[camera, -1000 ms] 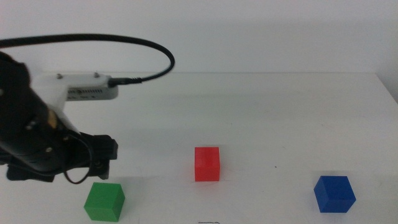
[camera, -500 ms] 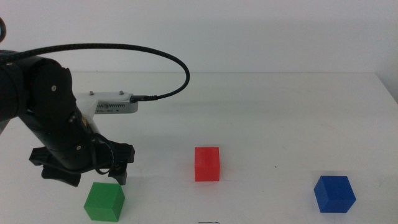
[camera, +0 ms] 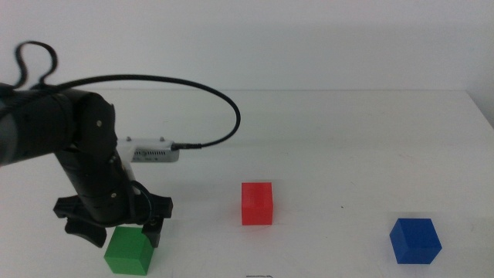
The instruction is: Stack red cubes first, then green, then blue cubes in a specific spot.
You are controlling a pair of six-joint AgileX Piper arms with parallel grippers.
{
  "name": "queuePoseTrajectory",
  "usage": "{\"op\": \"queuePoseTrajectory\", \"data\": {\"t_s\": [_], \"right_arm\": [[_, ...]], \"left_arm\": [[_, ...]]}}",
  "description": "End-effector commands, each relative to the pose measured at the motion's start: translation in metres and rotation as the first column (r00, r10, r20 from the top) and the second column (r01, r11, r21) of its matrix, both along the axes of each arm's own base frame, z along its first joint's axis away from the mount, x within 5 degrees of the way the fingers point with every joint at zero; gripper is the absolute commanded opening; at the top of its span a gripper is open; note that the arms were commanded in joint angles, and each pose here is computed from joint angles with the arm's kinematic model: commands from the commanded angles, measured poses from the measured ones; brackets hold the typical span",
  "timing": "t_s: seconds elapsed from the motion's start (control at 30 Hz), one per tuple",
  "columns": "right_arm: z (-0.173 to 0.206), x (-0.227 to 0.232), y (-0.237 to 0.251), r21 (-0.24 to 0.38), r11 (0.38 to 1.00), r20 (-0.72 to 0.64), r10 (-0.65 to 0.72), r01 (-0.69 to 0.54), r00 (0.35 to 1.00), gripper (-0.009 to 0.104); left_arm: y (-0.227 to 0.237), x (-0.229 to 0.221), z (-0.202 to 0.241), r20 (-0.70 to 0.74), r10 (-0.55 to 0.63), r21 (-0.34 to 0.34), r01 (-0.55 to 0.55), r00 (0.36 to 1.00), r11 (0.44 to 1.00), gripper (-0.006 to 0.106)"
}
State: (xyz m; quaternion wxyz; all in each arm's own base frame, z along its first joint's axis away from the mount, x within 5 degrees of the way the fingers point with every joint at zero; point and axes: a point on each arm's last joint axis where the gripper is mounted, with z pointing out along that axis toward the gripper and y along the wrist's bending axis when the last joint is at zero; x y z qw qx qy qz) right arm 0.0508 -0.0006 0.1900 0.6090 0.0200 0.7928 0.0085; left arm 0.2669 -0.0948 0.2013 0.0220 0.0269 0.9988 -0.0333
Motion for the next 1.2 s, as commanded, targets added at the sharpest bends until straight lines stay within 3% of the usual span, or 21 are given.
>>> {"op": "queuePoseTrajectory", "data": {"t_s": [0.0, 0.3, 0.4, 0.73, 0.87, 1.0, 1.17], "right_arm": [[0.016, -0.002, 0.0, -0.019, 1.0, 0.121, -0.001, 0.003, 0.993, 0.08], [0.016, -0.002, 0.0, -0.019, 1.0, 0.121, -0.001, 0.003, 0.993, 0.08], [0.016, -0.002, 0.0, -0.019, 1.0, 0.121, -0.001, 0.003, 0.993, 0.08], [0.016, -0.002, 0.0, -0.019, 1.0, 0.121, -0.001, 0.003, 0.993, 0.08], [0.016, -0.002, 0.0, -0.019, 1.0, 0.121, -0.001, 0.003, 0.993, 0.08], [0.016, -0.002, 0.0, -0.019, 1.0, 0.121, -0.001, 0.003, 0.993, 0.08], [0.016, -0.002, 0.0, -0.019, 1.0, 0.121, -0.001, 0.003, 0.993, 0.08]], "left_arm": [[-0.002, 0.004, 0.008, 0.033, 0.003, -0.024, -0.002, 0.999, 1.0, 0.093], [-0.004, 0.006, -0.003, -0.002, -0.017, -0.018, 0.017, 1.0, 1.0, 0.089], [-0.004, 0.006, -0.003, -0.002, -0.019, -0.018, 0.019, 1.0, 1.0, 0.077], [-0.006, 0.003, -0.002, -0.04, -0.013, -0.038, 0.011, 0.999, 0.999, 0.021], [-0.009, -0.002, 0.008, -0.069, 0.04, -0.076, -0.045, 0.997, 0.996, 0.004], [-0.018, -0.001, 0.034, -0.002, 0.036, -0.098, -0.036, 0.999, 0.995, -0.001], [-0.04, 0.001, 0.066, 0.045, 0.049, -0.05, -0.047, 0.998, 0.998, -0.001]]}}
